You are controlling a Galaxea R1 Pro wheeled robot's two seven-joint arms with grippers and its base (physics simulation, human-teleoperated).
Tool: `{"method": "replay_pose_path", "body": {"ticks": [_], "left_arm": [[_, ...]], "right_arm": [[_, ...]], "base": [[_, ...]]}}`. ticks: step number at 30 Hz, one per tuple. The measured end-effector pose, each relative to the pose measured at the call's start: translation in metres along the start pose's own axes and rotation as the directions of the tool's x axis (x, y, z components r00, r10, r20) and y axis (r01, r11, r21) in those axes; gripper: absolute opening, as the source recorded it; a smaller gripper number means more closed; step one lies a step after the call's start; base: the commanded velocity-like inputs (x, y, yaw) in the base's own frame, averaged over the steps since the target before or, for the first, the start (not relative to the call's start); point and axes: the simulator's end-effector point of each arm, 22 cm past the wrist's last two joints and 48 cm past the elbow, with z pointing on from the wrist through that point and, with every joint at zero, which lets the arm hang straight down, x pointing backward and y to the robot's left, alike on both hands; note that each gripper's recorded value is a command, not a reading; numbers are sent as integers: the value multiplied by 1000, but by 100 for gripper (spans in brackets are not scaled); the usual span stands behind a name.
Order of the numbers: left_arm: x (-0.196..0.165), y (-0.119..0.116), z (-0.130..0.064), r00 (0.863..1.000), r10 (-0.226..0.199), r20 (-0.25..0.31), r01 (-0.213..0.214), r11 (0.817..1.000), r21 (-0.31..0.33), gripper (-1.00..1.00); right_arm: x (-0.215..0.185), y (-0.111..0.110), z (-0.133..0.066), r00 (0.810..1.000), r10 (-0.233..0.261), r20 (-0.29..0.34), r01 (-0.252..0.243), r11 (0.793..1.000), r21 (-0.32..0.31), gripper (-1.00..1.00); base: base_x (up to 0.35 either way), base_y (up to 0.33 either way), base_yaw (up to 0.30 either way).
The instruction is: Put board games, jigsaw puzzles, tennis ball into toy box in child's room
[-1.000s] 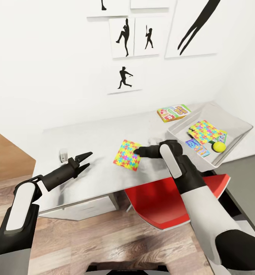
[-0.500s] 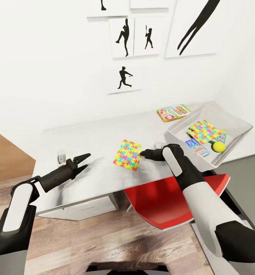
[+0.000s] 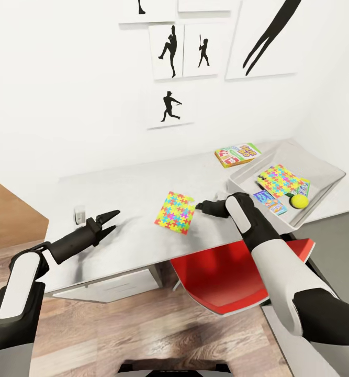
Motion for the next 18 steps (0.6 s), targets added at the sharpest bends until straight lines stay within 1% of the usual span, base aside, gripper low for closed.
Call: {"method": "replay_pose_path", "body": {"ticks": [2,5,7,13,18], "left_arm": [[-1,1,-1,1000,-1,3,1,1000,-1,100],[-1,1,-1,1000,-1,4,1,1000,-2,100],[-2,1,-2,1000,-2,5,2,1000,-2,100],[-2,1,-2,1000,-3,7,3,1000,-2,100],[-3,2,-2,1000,-3,7,3,1000,-3,100]], "right_arm": [[-4,-1,0,1000,14,7,-14,1000,-6,100],[-7,0,0,1000,20,14,-20,1000,-12,100],[-12,3,0,999,29,27,-29,999,-29,100],[-18,8,-1,998,39,43,-37,998,-56,100],[-19,10,-1,998,44,48,-40,997,-66,100]], "base": [[0,0,0],[0,0,0],[0,0,0],[0,0,0],[0,0,0]]}}
